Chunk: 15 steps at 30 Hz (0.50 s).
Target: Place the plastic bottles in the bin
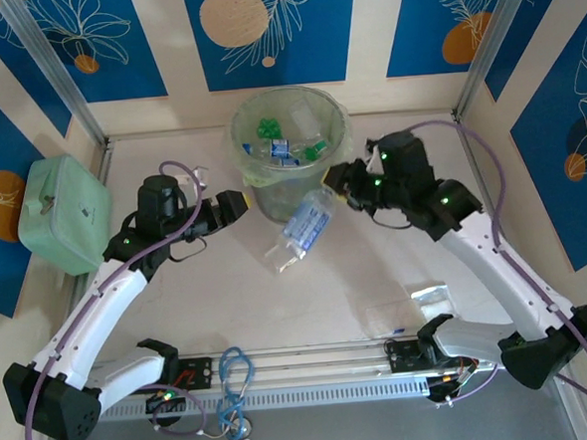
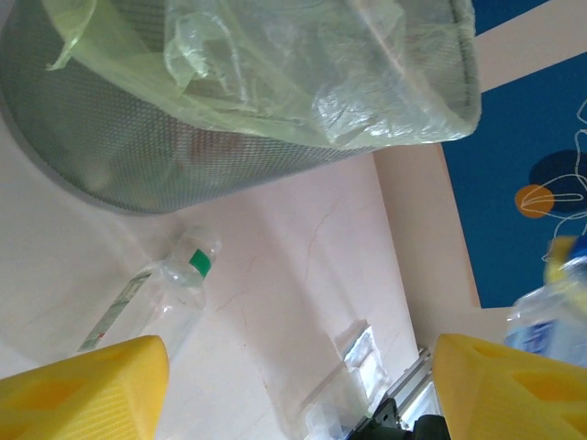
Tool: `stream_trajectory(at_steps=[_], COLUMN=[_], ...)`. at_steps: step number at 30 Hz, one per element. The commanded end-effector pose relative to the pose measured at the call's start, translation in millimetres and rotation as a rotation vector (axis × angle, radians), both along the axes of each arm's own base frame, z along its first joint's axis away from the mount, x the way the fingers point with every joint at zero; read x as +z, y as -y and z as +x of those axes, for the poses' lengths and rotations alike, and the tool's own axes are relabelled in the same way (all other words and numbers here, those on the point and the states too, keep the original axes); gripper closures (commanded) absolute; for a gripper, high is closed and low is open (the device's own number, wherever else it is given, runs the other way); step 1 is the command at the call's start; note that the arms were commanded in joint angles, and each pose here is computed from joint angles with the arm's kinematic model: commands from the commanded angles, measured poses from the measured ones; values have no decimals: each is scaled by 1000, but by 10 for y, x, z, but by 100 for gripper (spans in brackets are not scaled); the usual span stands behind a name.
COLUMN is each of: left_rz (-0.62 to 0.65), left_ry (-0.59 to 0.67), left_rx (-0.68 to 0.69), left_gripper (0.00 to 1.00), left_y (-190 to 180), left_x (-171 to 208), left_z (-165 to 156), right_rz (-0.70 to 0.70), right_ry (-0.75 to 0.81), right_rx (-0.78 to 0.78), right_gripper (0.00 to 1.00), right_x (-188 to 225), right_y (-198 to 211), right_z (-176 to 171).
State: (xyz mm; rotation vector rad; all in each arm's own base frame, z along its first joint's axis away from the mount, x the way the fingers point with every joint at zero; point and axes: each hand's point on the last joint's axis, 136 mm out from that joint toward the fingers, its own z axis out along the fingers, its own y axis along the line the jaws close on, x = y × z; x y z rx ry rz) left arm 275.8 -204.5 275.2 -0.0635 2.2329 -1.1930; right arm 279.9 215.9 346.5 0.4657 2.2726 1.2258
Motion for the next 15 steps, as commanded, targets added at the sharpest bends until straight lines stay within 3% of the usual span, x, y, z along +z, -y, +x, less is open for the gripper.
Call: stream_trajectory(at_steps=[1, 7, 15], left_rz=[-19, -6, 8], left_ry=[64, 60, 59], left_rx=[-54, -45, -68], left_gripper=[25, 25, 25], left_y=[87, 53, 78], left_x=[121, 54, -13], left_z=[-59, -107, -127], right_rz=[65, 97, 96], right_ry=[93, 184, 175], right_rx=[46, 20, -39], right_gripper=[77, 77, 77], right_x=[426, 885, 819], right_y=[-58, -92, -125], right_z=[183, 677, 1268])
